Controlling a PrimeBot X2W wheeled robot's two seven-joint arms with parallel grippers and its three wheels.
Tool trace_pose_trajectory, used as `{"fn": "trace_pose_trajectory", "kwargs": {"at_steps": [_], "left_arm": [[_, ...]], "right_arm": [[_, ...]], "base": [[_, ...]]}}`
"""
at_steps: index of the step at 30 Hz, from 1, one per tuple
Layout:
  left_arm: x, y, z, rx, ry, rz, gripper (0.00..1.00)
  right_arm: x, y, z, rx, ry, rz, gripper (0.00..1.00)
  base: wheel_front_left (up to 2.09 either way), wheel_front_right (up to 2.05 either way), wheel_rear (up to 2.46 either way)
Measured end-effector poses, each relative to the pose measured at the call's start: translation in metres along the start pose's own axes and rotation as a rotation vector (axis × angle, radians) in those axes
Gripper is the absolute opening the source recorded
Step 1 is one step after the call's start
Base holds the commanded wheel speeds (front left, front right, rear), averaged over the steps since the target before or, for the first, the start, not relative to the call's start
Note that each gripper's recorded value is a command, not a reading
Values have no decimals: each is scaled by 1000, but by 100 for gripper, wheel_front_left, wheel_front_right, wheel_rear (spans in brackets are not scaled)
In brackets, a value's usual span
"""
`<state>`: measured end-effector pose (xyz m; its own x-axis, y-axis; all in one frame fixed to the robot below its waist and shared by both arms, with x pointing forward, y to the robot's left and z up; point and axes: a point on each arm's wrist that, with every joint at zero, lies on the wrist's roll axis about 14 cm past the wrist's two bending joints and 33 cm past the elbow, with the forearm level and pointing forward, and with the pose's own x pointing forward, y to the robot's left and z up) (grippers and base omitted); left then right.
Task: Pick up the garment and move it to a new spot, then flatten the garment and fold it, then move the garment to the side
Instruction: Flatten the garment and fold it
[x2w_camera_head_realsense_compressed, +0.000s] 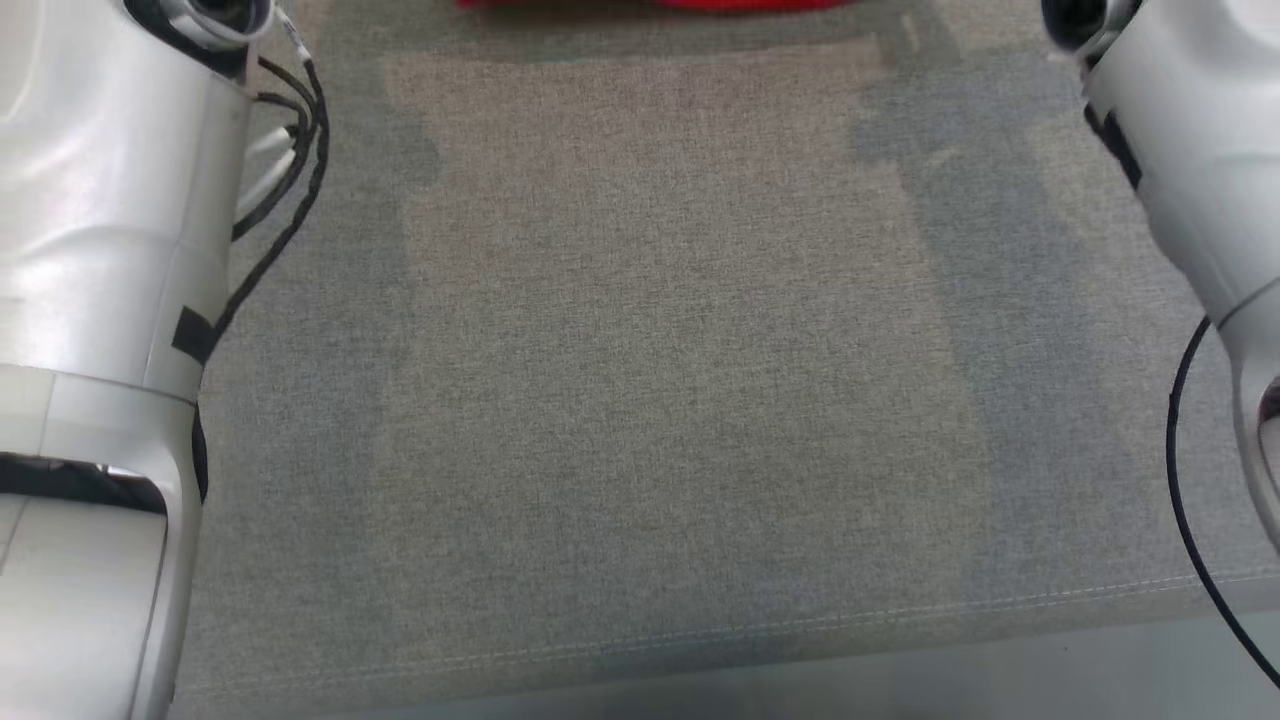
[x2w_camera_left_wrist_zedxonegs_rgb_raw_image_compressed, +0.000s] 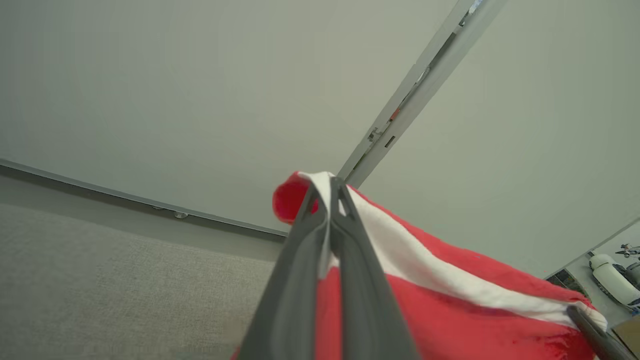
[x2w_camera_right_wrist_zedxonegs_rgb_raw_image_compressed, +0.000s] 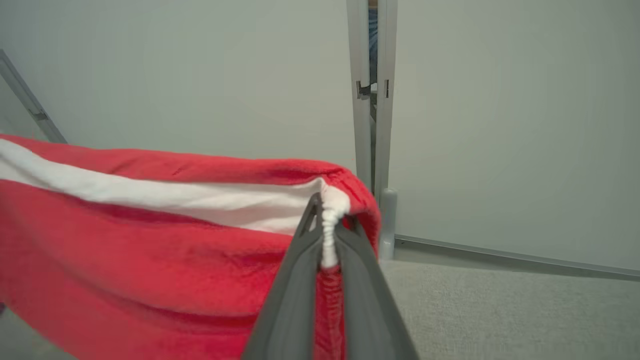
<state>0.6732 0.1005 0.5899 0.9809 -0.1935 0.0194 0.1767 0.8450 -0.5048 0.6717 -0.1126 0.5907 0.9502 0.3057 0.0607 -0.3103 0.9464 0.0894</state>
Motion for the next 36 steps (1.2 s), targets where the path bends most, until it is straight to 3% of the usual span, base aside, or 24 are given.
{"fn": "trace_pose_trajectory", "kwargs": {"at_steps": [4,7,13,15,19,27,36], "left_arm": [[-6,20,-39,-54,80,-2,0],[-17,30,-51,-76,112,-10,0],[-60,31,-78,-141,182,-51,0],[-91,29,-91,-200,208,-72,0],[-141,35,-103,-220,222,-59,0],[-219,30,-110,-332,186,-41,0],[-281,35,-141,-246,251,-12,0]], "right_arm": [[-10,13,-57,38,120,61,0],[-25,18,-77,65,174,97,0],[-68,24,-89,151,223,147,0],[-93,21,-93,183,246,155,0],[-129,27,-99,216,271,179,0],[-191,44,-109,193,298,242,0],[-249,53,-132,179,345,236,0]], "base": [[0,0,0],[0,0,0],[0,0,0],[0,0,0],[0,0,0],[0,0,0],[0,0,0]]}}
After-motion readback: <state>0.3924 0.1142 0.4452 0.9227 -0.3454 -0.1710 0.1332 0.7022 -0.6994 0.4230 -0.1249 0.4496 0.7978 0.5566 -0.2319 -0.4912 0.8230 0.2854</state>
